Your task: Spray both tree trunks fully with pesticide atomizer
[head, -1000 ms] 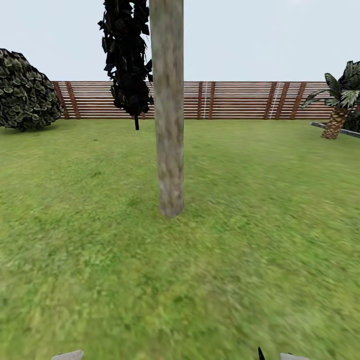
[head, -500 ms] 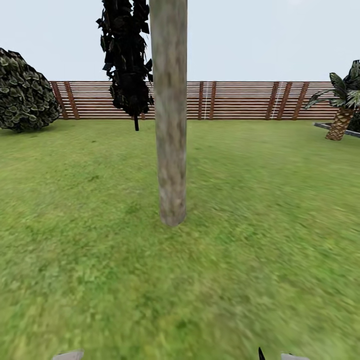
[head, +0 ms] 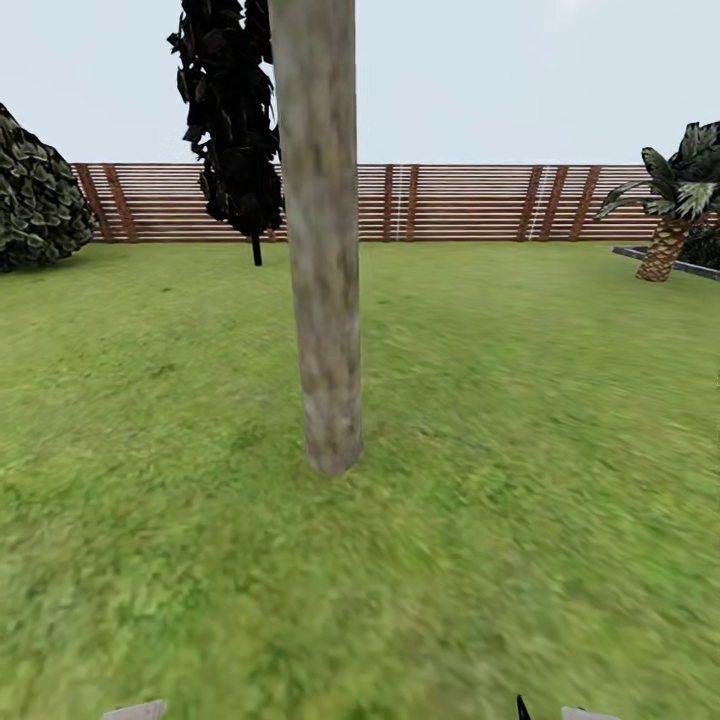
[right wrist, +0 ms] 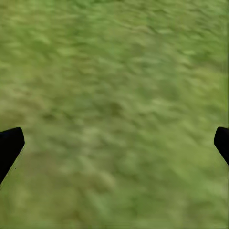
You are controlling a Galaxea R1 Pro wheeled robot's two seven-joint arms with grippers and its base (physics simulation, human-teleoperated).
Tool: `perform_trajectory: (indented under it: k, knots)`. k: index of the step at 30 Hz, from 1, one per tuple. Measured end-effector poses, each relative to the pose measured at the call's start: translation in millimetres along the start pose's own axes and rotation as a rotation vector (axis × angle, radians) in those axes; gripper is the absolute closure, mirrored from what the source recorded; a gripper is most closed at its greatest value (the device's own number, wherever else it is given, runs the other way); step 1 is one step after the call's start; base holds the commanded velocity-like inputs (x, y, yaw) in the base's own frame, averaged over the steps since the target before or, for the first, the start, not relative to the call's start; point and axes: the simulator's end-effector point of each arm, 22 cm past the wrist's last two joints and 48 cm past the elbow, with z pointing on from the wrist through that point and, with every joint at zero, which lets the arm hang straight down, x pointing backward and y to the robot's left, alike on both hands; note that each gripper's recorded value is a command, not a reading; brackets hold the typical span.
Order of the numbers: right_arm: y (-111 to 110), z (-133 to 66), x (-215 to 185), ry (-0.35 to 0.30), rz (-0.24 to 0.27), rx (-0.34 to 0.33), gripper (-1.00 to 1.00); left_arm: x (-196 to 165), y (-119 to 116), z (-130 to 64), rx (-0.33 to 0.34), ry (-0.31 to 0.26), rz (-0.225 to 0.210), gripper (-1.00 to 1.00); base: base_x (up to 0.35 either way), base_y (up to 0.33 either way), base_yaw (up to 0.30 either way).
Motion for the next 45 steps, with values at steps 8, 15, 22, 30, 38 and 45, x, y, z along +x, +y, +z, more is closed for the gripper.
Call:
perform_trajectory:
  k: [8,15,22,30,38,45]
  knots:
    - [-0.1,-0.2,0.3,0.000,0.000,0.000,-1.00,-0.1,-0.2,0.0,0.001,0.000,0.001,1.00,0.339,0.000,-0.004]
    - [-0.1,-0.3,3.0,0.007,-0.001,0.000,-1.00,2.2,-0.2,0.2,0.001,0.005,0.003,1.00,0.339,0.000,0.000]
    - [-0.6,-0.2,5.2,0.012,-0.002,0.002,-1.00,4.9,-0.2,0.5,0.000,0.011,0.005,1.00,0.328,0.000,0.000]
    - [-1.6,0.3,5.2,0.013,-0.010,-0.001,-1.00,3.8,-5.1,1.3,0.019,0.010,0.025,1.00,0.060,0.000,0.000]
    - [120.4,15.8,-38.6,-0.082,-0.517,-0.427,-1.00,3.8,-137.6,-27.0,0.622,0.012,0.494,1.00,0.001,0.000,0.000]
    - [205.1,-3.9,-70.2,-0.080,-0.604,-0.880,-1.00,-41.3,-191.6,-54.6,0.992,0.025,0.720,1.00,0.000,0.000,0.000]
